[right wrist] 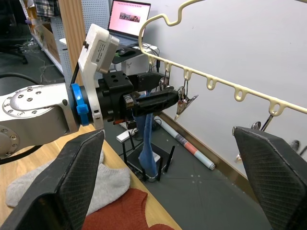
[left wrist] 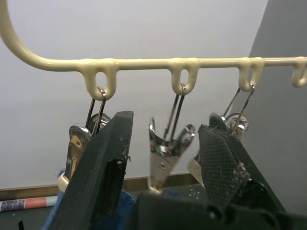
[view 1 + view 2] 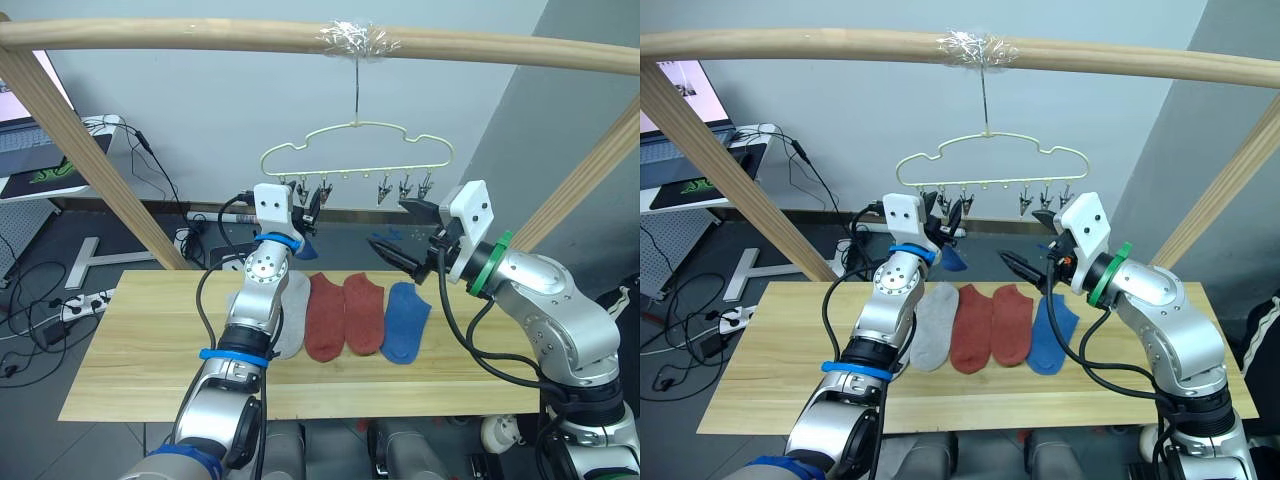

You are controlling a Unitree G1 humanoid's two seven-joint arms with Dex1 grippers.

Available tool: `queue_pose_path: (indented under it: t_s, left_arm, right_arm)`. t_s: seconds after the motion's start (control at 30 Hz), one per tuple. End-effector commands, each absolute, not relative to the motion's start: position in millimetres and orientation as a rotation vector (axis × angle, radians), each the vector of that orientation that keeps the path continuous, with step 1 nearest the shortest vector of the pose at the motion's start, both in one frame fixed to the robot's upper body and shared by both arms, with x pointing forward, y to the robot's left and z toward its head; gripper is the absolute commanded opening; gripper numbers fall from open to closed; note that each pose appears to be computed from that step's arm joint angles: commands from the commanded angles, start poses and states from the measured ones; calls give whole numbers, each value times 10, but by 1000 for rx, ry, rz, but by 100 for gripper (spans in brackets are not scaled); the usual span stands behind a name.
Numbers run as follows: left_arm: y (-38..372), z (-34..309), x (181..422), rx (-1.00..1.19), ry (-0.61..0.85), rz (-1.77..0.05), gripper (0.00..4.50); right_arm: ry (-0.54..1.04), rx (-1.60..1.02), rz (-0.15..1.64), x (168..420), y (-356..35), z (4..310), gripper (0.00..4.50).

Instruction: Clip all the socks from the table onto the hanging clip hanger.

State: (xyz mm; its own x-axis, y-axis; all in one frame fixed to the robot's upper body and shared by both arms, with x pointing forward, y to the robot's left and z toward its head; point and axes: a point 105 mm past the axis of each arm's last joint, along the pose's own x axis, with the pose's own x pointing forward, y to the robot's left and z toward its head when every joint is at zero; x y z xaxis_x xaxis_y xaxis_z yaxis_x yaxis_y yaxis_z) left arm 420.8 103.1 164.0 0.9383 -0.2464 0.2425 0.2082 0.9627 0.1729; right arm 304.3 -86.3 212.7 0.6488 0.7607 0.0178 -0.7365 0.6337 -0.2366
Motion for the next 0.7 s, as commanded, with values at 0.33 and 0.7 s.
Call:
queue_pose_path:
  t_s: [0.33,0.7]
  left_arm:
    - [958,1850,4194,145,-348,-250,69]
    - [967,1826,4164,149,-345,-246,28]
  right_arm:
    - [-172,-220,857,3025,-872,2260,450]
    - [-166,-214,861,3016,-854,2236,450]
